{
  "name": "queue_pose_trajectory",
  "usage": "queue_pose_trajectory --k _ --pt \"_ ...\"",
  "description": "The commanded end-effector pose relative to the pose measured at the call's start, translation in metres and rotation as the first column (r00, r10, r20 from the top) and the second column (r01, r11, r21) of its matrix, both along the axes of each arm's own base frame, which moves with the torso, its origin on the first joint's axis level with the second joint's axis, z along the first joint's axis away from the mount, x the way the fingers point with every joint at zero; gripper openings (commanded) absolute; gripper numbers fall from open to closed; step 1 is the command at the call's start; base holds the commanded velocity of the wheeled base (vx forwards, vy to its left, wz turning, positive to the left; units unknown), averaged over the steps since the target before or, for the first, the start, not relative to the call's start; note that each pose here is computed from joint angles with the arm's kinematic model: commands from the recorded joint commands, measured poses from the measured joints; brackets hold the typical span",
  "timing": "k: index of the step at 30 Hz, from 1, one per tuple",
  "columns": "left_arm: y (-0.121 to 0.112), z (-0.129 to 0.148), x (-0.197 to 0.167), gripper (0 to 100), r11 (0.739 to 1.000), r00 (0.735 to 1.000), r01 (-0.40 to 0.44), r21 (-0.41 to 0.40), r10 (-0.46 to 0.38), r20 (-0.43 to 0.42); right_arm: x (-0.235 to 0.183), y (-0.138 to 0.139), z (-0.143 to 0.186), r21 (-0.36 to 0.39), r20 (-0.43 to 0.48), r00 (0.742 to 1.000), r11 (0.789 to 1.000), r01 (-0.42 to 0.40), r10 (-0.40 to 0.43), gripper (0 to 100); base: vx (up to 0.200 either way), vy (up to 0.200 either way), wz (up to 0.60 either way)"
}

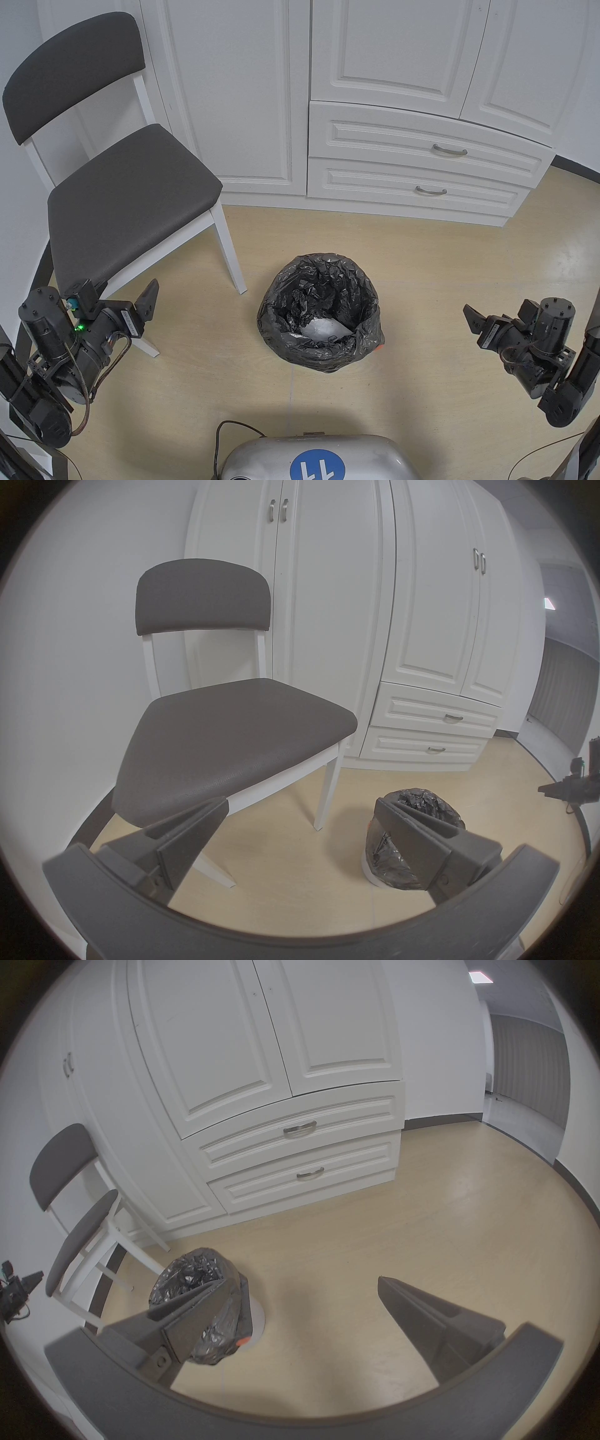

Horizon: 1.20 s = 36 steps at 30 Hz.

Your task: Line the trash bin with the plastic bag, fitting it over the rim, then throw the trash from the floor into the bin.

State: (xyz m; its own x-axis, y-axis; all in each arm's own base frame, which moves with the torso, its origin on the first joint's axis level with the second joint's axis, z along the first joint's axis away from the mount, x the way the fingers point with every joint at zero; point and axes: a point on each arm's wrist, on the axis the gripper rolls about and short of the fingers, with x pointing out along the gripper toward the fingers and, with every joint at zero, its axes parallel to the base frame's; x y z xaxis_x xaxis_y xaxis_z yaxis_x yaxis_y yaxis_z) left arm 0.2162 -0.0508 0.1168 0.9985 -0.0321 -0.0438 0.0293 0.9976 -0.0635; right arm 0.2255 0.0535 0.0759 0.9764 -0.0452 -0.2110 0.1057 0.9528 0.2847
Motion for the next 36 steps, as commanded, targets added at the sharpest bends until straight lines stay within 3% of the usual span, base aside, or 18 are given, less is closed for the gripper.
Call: queue_pose_trajectory --k 1,7,15,21,24,31,32,36 --pt "0.005 0.008 -0.021 100 1.0 1.0 0.0 -0.008 0.0 0.029 -0.026 -0.005 0.014 -0.024 0.037 0.999 0.999 -0.022 0.023 100 0.0 0.0 0.0" --pt "0.01 0.008 -0.038 100 1.0 1.0 0.0 -0.002 0.0 0.024 -0.042 0.0 0.027 -0.07 0.094 0.992 0.995 -0.076 0.083 100 0.0 0.0 0.0" --pt "0.013 0.015 -0.051 100 1.0 0.998 -0.004 -0.008 0.005 0.06 -0.055 0.005 0.045 -0.213 0.175 0.956 0.957 -0.196 0.234 100 0.0 0.0 0.0" --pt "0.015 0.023 -0.057 100 1.0 0.994 -0.005 -0.003 0.005 0.111 -0.072 -0.005 0.07 -0.305 0.306 0.876 0.91 -0.28 0.372 100 0.0 0.0 0.0" --pt "0.016 0.027 -0.06 100 1.0 0.991 -0.006 0.005 0.005 0.133 -0.074 -0.007 0.073 -0.318 0.323 0.873 0.911 -0.262 0.365 100 0.0 0.0 0.0" --pt "0.019 0.042 -0.073 100 0.999 0.974 -0.006 0.041 -0.004 0.226 -0.082 -0.022 0.085 -0.322 0.392 0.88 0.936 -0.141 0.267 100 0.0 0.0 0.0" --pt "0.019 0.048 -0.075 100 0.999 0.966 -0.01 0.047 -0.002 0.258 -0.086 -0.027 0.089 -0.337 0.418 0.877 0.937 -0.094 0.238 100 0.0 0.0 0.0" --pt "0.02 0.062 -0.077 100 0.996 0.945 -0.038 0.083 0.009 0.326 -0.098 -0.034 0.095 -0.345 0.413 0.886 0.936 -0.061 0.21 100 0.0 0.0 0.0"
